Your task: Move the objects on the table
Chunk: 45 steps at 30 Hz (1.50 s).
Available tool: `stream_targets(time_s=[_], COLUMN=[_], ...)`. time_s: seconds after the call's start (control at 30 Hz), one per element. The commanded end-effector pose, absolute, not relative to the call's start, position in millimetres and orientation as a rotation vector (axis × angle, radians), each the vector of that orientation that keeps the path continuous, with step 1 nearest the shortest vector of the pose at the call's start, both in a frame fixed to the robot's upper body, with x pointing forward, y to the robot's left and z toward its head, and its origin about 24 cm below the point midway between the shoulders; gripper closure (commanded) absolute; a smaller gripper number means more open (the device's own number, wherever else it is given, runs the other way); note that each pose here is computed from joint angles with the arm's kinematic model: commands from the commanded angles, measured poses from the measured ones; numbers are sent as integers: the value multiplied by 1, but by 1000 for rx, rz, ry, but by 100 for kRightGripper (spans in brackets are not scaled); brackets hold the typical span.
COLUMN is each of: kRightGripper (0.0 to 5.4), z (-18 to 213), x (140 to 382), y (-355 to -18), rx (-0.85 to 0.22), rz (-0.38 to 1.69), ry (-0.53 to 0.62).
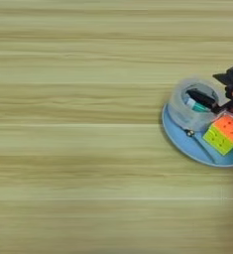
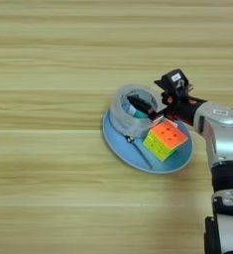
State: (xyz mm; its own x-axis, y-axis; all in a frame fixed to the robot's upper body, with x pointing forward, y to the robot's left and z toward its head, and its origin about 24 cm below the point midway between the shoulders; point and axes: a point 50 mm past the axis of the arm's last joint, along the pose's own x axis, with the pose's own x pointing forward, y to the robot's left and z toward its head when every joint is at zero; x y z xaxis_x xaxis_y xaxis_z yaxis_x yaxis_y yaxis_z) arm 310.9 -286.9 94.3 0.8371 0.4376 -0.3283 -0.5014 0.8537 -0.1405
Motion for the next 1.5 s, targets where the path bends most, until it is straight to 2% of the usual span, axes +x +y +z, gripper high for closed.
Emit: stream_targets(time_s=[0.03, 0.33, 0.6, 0.83, 1.03, 1.5], kRightGripper=[95, 207, 300, 371, 386, 388], z=[133, 132, 126, 119, 110, 128], x=[323, 324, 324, 324, 324, 327], y=[-291, -293, -296, -299, -301, -293], rx=[-317, -313, -308, -356, -385, -314], rz=[472, 466, 459, 446, 453, 487], ry=[171, 184, 242, 295, 337, 235])
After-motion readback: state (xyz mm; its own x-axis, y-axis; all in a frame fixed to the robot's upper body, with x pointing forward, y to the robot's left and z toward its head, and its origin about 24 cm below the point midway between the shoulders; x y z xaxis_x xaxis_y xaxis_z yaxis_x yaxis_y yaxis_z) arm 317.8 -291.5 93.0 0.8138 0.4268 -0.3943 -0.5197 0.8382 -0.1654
